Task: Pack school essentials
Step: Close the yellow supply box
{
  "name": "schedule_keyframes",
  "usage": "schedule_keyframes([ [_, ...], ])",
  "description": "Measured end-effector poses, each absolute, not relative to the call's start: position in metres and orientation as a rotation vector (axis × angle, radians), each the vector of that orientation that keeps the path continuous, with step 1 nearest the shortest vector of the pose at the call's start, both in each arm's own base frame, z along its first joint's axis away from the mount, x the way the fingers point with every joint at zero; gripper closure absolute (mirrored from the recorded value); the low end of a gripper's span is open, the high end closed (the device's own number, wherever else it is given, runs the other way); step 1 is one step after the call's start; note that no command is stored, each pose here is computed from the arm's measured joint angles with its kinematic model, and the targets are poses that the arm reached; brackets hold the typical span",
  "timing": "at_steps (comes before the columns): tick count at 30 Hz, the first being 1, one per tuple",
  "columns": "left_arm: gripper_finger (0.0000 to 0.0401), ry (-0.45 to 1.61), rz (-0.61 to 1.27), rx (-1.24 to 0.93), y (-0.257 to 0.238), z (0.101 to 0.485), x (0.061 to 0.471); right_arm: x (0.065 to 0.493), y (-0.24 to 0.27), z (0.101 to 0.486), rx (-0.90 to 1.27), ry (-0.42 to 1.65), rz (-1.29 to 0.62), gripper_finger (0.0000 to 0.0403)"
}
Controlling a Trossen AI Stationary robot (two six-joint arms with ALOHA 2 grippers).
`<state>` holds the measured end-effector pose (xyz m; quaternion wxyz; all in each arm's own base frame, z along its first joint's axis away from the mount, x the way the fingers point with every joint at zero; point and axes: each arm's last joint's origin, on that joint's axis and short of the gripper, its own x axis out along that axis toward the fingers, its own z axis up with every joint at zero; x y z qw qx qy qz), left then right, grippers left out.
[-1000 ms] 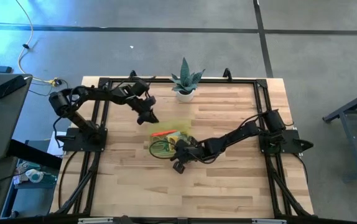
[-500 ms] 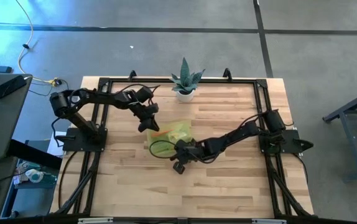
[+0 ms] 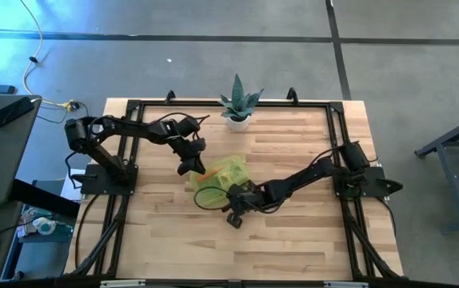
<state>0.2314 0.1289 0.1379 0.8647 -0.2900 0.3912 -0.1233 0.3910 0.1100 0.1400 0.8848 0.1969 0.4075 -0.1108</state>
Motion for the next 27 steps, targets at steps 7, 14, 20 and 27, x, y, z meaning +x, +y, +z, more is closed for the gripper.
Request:
schedule_keyframes([
  [7,0.0339,0.833,-0.234,-0.595,0.129,0.137,0.231,0.375,0.127,0.156,0.383,0.888,-0.216,0.0403],
  [14,0.0339,0.832,-0.232,-0.594,0.130,0.137,0.231,0.366,0.119,0.194,0.307,0.780,-0.271,0.0403],
  [20,0.0339,0.831,-0.231,-0.590,0.130,0.137,0.231,0.367,0.083,0.225,0.199,0.673,-0.344,0.0403],
  [27,0.0339,0.834,-0.226,-0.593,0.130,0.137,0.231,0.381,0.042,0.215,0.231,0.723,-0.293,0.0403],
])
